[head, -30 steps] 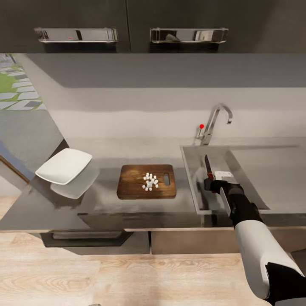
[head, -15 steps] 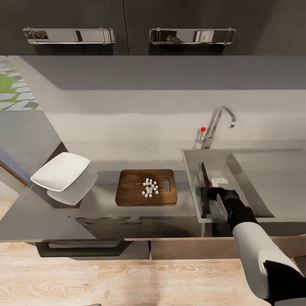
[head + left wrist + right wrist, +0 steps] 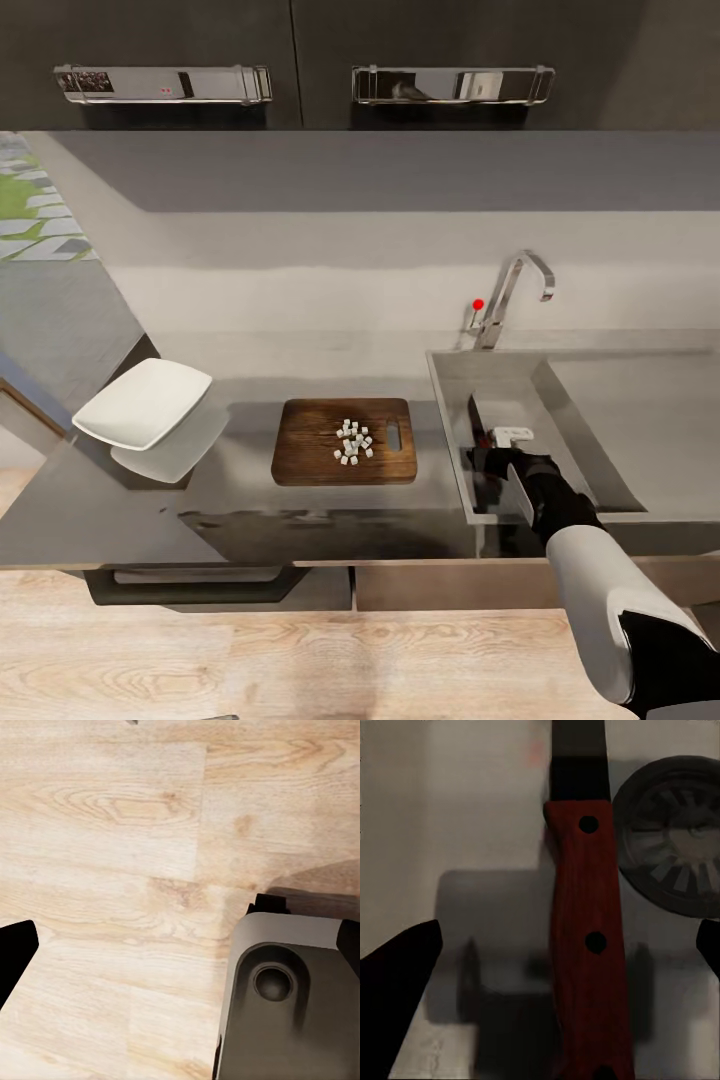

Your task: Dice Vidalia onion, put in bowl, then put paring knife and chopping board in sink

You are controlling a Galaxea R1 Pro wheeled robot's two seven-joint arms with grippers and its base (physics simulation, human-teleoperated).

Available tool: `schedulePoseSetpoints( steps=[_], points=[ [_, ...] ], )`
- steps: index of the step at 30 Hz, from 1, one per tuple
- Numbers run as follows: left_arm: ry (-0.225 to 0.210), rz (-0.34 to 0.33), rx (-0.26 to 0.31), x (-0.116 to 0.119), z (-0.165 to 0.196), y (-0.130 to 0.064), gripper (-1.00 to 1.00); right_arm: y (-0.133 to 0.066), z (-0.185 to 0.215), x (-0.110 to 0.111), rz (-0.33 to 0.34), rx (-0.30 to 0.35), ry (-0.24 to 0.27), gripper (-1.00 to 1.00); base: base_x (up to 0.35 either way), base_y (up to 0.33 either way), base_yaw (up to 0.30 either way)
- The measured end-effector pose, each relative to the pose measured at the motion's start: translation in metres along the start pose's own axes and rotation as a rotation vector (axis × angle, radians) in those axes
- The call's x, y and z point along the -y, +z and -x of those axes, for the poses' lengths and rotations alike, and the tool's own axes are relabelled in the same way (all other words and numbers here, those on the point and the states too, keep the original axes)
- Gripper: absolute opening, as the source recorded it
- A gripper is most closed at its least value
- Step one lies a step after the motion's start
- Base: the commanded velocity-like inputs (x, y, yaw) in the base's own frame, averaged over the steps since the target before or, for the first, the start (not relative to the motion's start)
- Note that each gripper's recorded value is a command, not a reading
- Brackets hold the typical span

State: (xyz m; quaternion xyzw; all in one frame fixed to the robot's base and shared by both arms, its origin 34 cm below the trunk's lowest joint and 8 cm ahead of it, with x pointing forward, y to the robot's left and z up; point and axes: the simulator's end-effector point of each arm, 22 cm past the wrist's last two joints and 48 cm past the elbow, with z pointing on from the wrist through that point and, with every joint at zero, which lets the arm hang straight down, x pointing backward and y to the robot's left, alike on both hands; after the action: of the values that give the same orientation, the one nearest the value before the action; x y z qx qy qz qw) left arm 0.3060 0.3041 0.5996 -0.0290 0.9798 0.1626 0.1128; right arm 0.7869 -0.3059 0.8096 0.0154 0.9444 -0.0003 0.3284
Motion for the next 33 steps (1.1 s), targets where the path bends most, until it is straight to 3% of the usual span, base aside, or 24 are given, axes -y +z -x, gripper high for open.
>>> schedulePoseSetpoints(
  steps=[9, 11, 14, 19, 24, 33],
  points=[
    [0.0, -0.001, 0.0, 0.001, 0.0, 0.0, 1.0, -0.002, 0.008, 0.005, -0.008, 0.016, 0.0, 1.0, 0.0, 0.0, 0.0],
    [0.0, -0.002, 0.0, 0.001, 0.0, 0.0, 1.0, -0.007, 0.022, 0.009, -0.016, 0.046, 0.0, 1.0, 0.0, 0.0, 0.0],
    [0.0, -0.002, 0.001, 0.002, 0.0, -0.001, 1.0, -0.026, 0.071, 0.016, -0.034, 0.15, -0.008, 1.0, 0.0, 0.0, 0.0],
    [0.0, -0.002, 0.0, 0.002, 0.0, -0.001, 1.0, -0.066, 0.131, 0.029, -0.064, 0.24, -0.001, 1.0, 0.0, 0.0, 0.0],
    [0.0, -0.002, -0.001, 0.002, 0.0, -0.001, 1.0, -0.091, 0.153, 0.023, -0.027, 0.253, 0.008, 1.0, 0.0, 0.0, 0.0],
    [0.0, -0.002, -0.002, 0.001, -0.001, 0.0, 1.0, -0.096, 0.157, 0.018, -0.009, 0.253, 0.01, 1.0, -0.018, 0.012, 0.0]
  ],
)
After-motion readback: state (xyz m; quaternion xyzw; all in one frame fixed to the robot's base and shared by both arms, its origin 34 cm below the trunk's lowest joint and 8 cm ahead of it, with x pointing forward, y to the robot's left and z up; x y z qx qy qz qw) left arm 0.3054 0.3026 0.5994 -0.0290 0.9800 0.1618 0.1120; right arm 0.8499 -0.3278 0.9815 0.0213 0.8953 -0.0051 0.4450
